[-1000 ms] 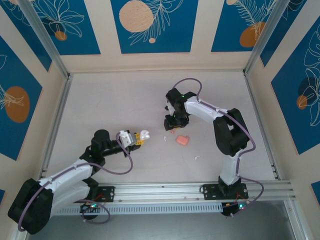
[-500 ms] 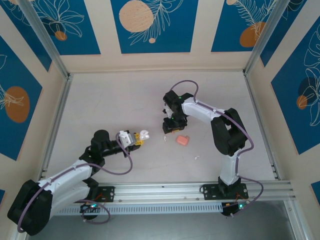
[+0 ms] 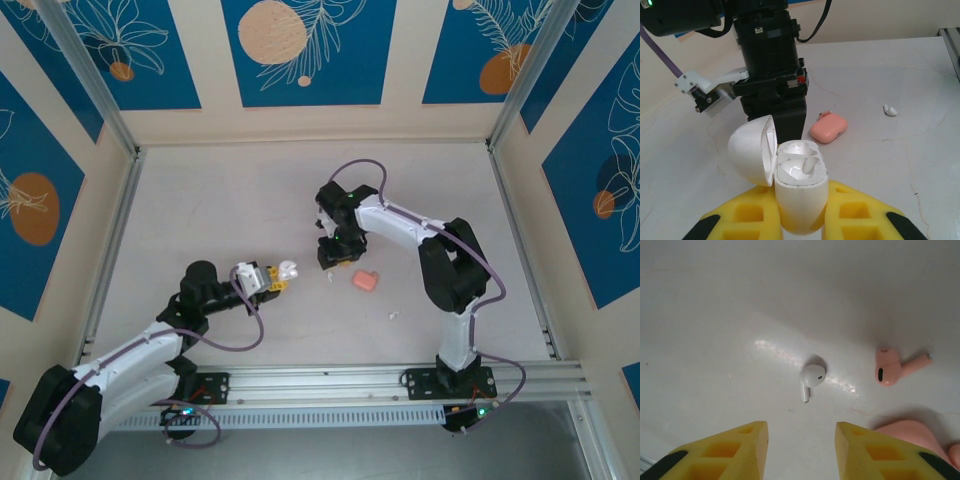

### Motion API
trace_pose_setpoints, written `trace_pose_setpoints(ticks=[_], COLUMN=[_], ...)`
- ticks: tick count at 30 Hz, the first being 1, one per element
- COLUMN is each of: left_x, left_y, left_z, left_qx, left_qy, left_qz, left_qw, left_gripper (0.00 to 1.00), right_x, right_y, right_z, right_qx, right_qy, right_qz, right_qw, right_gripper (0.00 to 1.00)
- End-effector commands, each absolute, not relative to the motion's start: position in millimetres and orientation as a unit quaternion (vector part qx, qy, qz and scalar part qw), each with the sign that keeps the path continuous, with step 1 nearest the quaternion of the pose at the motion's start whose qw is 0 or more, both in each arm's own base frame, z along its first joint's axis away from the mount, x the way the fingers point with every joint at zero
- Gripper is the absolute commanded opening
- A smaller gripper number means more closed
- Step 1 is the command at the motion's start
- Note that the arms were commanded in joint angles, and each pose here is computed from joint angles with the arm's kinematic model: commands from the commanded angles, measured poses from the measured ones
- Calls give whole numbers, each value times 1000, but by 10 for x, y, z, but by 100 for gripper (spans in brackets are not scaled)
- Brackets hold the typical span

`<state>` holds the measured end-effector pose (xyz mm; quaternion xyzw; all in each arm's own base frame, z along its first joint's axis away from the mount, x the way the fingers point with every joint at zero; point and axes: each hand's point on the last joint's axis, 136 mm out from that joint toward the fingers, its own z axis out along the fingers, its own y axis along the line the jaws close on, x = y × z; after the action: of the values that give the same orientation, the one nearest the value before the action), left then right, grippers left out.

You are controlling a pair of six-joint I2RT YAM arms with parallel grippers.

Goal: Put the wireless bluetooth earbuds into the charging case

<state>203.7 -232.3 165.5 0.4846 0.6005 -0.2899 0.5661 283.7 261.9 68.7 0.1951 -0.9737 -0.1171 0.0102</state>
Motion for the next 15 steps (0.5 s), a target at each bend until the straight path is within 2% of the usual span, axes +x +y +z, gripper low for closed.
trace_pose_setpoints(ticks=[1,15], left_x=[1960,1963], left_y=[-2352,-2349], left_z=[1695,1686], left_qx=[487,486], left_qy=[588,590], left_qz=[-305,-304], left_qw=[569,568], left_gripper=[17,17], right_x=[2798,2823], right_y=[2705,2748], right_z=[654,442], right_qx=[200,200], right_qy=[-971,-972], right_qz=[-125,-112], right_qw=[30,50], right_gripper=[39,42])
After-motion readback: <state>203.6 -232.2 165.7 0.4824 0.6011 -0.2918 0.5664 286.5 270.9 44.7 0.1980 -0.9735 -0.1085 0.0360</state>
